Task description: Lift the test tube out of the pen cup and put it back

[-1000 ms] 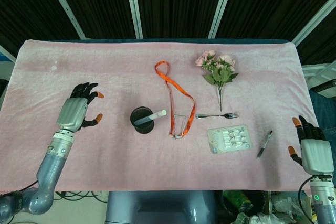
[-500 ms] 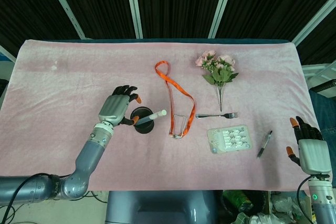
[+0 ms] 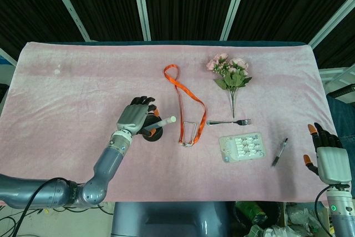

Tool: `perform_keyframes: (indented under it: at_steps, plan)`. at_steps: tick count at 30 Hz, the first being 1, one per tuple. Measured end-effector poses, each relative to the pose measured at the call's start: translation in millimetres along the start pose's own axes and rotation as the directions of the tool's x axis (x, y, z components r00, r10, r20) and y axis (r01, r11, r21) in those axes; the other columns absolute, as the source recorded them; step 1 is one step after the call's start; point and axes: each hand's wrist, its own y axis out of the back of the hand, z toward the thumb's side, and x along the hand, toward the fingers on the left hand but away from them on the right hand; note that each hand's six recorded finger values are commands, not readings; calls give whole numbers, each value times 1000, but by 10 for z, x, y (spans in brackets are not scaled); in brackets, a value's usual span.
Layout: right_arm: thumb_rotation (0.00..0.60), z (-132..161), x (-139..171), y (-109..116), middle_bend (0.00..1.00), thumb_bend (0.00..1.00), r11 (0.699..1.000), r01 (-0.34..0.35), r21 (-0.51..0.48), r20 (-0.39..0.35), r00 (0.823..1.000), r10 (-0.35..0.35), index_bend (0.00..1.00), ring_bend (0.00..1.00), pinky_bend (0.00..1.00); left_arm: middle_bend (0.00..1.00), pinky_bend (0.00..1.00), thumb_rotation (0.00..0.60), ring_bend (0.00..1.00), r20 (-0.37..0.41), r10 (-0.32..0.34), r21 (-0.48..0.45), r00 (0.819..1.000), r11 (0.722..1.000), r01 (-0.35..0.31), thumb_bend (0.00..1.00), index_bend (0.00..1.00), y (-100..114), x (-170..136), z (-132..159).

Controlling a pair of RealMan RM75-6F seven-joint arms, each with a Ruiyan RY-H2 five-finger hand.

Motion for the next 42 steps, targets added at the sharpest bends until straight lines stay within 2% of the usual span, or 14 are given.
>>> perform_keyframes:
  at_steps: [13, 26, 42]
  plan:
    - [600, -26, -4, -1, 64, 231, 1000, -5, -7, 3, 1000, 5, 91, 151, 195, 131, 0, 600, 0, -17, -7, 30, 1000, 1000, 7, 335, 434, -90, 58, -24]
    - [600, -45, -10, 7, 64, 230, 1000, -5, -15, 7, 1000, 5, 90, 151, 195, 132, 0, 600, 0, -25, -3, 34, 1000, 999, 4, 335, 436, -110, 129, -37]
    - [600, -53, -21, 12, 64, 231, 1000, -4, -21, 7, 1000, 5, 89, 151, 195, 136, 0, 600, 0, -5, -43, 37, 999, 998, 43, 335, 449, -230, 175, 25]
